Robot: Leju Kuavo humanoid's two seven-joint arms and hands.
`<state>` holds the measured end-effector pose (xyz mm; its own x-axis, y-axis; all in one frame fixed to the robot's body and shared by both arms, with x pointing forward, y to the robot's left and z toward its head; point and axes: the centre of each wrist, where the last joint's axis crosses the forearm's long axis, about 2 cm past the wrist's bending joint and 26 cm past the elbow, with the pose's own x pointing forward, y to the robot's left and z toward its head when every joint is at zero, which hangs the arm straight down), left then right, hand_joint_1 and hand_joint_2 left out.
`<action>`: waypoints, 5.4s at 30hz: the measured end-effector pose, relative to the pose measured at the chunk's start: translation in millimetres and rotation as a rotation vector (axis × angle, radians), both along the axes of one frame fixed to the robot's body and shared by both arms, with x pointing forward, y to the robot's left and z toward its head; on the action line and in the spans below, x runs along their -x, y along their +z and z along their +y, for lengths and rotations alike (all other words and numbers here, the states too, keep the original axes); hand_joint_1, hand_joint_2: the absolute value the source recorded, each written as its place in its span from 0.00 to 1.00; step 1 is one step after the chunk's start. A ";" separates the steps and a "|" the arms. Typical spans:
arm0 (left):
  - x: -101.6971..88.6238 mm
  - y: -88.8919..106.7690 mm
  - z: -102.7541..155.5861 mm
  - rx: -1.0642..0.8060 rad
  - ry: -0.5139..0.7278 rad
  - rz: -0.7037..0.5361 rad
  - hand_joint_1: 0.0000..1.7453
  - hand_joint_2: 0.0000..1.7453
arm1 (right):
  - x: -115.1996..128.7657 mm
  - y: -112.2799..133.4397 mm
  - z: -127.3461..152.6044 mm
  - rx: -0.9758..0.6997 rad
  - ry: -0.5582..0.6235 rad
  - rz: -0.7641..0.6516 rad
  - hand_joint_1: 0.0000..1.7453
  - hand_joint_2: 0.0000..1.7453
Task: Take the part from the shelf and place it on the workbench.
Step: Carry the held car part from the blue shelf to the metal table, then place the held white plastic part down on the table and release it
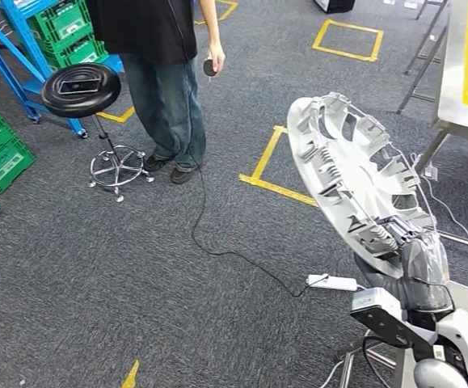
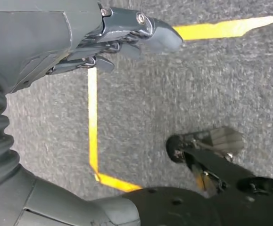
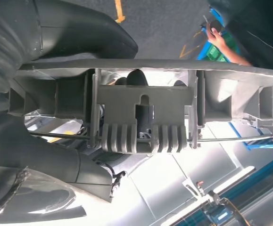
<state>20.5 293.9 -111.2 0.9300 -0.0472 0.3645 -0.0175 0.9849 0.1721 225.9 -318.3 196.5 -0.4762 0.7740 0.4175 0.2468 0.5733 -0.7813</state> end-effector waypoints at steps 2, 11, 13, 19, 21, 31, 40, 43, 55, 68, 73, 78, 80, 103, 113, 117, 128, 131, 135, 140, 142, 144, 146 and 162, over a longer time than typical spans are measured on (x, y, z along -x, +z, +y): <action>-1.1 0.1 0.6 -0.001 0.000 -0.002 0.00 1.00 | 0.6 -0.5 0.0 0.000 0.000 0.002 1.00 1.00; -1.0 0.0 -0.3 0.006 0.000 -0.002 0.00 1.00 | 0.7 -0.4 0.3 -0.001 -0.002 0.000 1.00 1.00; -1.8 0.1 -0.3 0.007 0.000 -0.004 0.00 1.00 | 0.5 0.2 0.4 -0.001 -0.002 -0.004 1.00 1.00; -2.9 0.2 -1.6 0.010 -0.001 -0.006 0.00 1.00 | 1.5 0.9 0.7 -0.003 -0.002 -0.007 1.00 1.00; -1.0 0.0 -1.8 0.011 -0.001 -0.002 0.00 1.00 | 1.2 1.3 1.3 -0.004 -0.001 -0.009 1.00 1.00; -0.2 -0.1 0.0 0.010 -0.001 -0.001 0.00 1.00 | 2.2 0.6 2.0 -0.007 -0.001 -0.009 1.00 1.00; -0.8 -0.1 -0.3 0.013 -0.001 -0.002 0.00 1.00 | 2.4 0.8 1.7 -0.006 -0.005 -0.013 1.00 1.00; -1.7 -0.1 0.6 0.011 -0.003 -0.005 0.00 1.00 | 2.1 1.3 1.8 -0.003 -0.008 -0.018 1.00 1.00; 0.2 -0.3 -0.2 0.011 -0.006 -0.002 0.00 1.00 | 2.3 2.1 2.2 -0.004 -0.011 -0.026 1.00 1.00; 0.2 -0.3 2.3 0.009 -0.007 -0.003 0.00 1.00 | 5.8 1.0 2.1 0.001 -0.023 -0.044 1.00 1.00; -0.8 -0.3 0.3 0.014 -0.007 -0.005 0.00 1.00 | 6.4 0.6 2.2 0.001 -0.024 -0.044 1.00 1.00; -3.6 -0.1 0.1 0.015 -0.007 -0.010 0.00 1.00 | 7.0 1.2 2.4 0.000 -0.025 -0.050 1.00 1.00; -4.8 0.0 -0.2 0.016 -0.007 -0.013 0.00 1.00 | 6.7 2.2 2.7 -0.001 -0.023 -0.054 1.00 1.00; -1.3 -0.4 -3.0 0.027 -0.005 -0.008 0.00 1.00 | 7.5 4.3 4.4 -0.006 -0.020 -0.064 1.00 1.00; -2.2 -0.4 -2.9 0.028 -0.005 -0.016 0.00 1.00 | 7.8 5.8 5.1 -0.007 -0.019 -0.075 1.00 1.00; 0.0 -0.5 -2.6 0.028 -0.004 -0.012 0.00 1.00 | 8.3 5.2 5.8 -0.007 -0.016 -0.072 1.00 1.00; -0.8 -0.5 -0.3 0.027 -0.005 -0.014 0.00 1.00 | 8.4 6.8 7.5 -0.003 -0.011 -0.082 1.00 1.00; -0.6 -0.5 -1.7 0.030 -0.005 -0.014 0.00 1.00 | 8.5 6.5 8.1 -0.002 -0.009 -0.080 1.00 1.00; -2.8 -0.4 -2.7 0.032 -0.007 -0.018 0.00 1.00 | 7.6 7.7 8.4 -0.002 -0.010 -0.084 1.00 1.00; -5.1 -0.2 -2.6 0.031 -0.009 -0.023 0.00 1.00 | 7.9 7.9 8.6 -0.003 -0.010 -0.083 1.00 1.00; -4.9 -0.2 -2.7 0.031 -0.010 -0.023 0.00 1.00 | 7.7 8.2 8.9 -0.003 -0.009 -0.085 1.00 1.00; -2.8 -0.4 -3.2 0.033 -0.009 -0.019 0.00 1.00 | 7.7 8.1 9.4 -0.003 -0.008 -0.084 1.00 1.00; -1.4 -0.5 -3.4 0.033 -0.009 -0.017 0.00 1.00 | 8.1 7.7 9.8 -0.003 -0.006 -0.082 1.00 1.00; -0.8 -0.6 -4.0 0.040 -0.002 -0.014 0.00 1.00 | 9.9 7.0 10.6 0.037 -0.019 -0.106 1.00 1.00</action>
